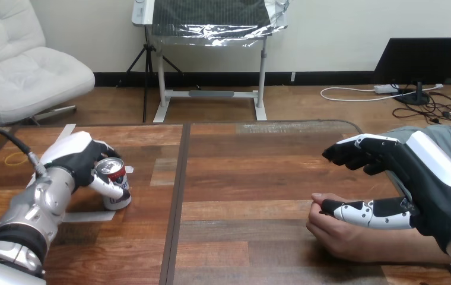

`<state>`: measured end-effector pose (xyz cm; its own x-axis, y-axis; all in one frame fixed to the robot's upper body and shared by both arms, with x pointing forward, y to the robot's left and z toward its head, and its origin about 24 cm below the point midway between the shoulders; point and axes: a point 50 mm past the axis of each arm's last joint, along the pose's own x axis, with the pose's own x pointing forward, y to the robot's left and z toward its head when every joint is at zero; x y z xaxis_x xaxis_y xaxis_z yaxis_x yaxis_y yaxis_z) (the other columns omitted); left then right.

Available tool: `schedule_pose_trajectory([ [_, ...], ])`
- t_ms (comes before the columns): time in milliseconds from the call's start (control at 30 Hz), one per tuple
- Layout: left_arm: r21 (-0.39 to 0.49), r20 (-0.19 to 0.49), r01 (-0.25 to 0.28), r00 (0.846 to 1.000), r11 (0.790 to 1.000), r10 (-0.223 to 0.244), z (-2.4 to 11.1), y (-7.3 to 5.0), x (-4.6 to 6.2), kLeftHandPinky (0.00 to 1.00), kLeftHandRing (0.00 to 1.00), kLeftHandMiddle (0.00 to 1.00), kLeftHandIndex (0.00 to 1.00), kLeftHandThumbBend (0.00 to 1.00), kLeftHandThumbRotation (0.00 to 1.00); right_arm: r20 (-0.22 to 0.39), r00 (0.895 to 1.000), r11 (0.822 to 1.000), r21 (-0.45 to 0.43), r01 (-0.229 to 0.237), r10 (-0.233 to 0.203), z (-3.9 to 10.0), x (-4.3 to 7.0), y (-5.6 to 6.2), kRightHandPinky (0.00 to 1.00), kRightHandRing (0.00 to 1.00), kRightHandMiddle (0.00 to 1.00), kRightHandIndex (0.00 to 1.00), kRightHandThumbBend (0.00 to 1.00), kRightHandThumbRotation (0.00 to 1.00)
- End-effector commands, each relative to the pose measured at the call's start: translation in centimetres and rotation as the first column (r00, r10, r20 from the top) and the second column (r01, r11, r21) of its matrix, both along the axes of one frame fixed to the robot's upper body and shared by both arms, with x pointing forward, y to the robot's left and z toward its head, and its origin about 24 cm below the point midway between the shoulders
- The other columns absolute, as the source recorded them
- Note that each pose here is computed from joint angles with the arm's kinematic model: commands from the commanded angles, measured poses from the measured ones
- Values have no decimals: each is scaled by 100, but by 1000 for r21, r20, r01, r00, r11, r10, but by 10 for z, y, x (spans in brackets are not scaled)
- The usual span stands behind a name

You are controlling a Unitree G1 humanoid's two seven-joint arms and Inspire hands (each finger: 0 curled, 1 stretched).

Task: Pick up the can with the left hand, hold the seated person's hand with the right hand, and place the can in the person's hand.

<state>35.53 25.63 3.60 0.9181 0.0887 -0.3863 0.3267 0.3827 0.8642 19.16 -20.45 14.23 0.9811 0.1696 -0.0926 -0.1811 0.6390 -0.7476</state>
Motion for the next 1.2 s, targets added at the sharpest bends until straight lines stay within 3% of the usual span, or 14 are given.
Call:
schedule_pose_trajectory([
  [0,-54,84,9,996,998,-4,15,-6,9,71,78,81,79,76,14,89,995,999,-20,-36,38,18,5,4,75,75,75,71,64,0],
  [367,-168,123,-20,992,986,41,18,-7,10,73,80,84,81,80,15,86,996,999,-21,-35,36,17,6,4,73,75,74,71,65,0],
  [800,-183,153,-26,987,983,55,21,-9,12,70,76,80,80,82,19,85,995,999,-21,-41,42,17,7,4,73,75,75,71,65,0],
  [1167,-198,165,-42,983,979,76,20,-7,11,63,69,74,74,80,11,86,995,999,-23,-44,45,17,7,4,72,75,75,71,65,0],
])
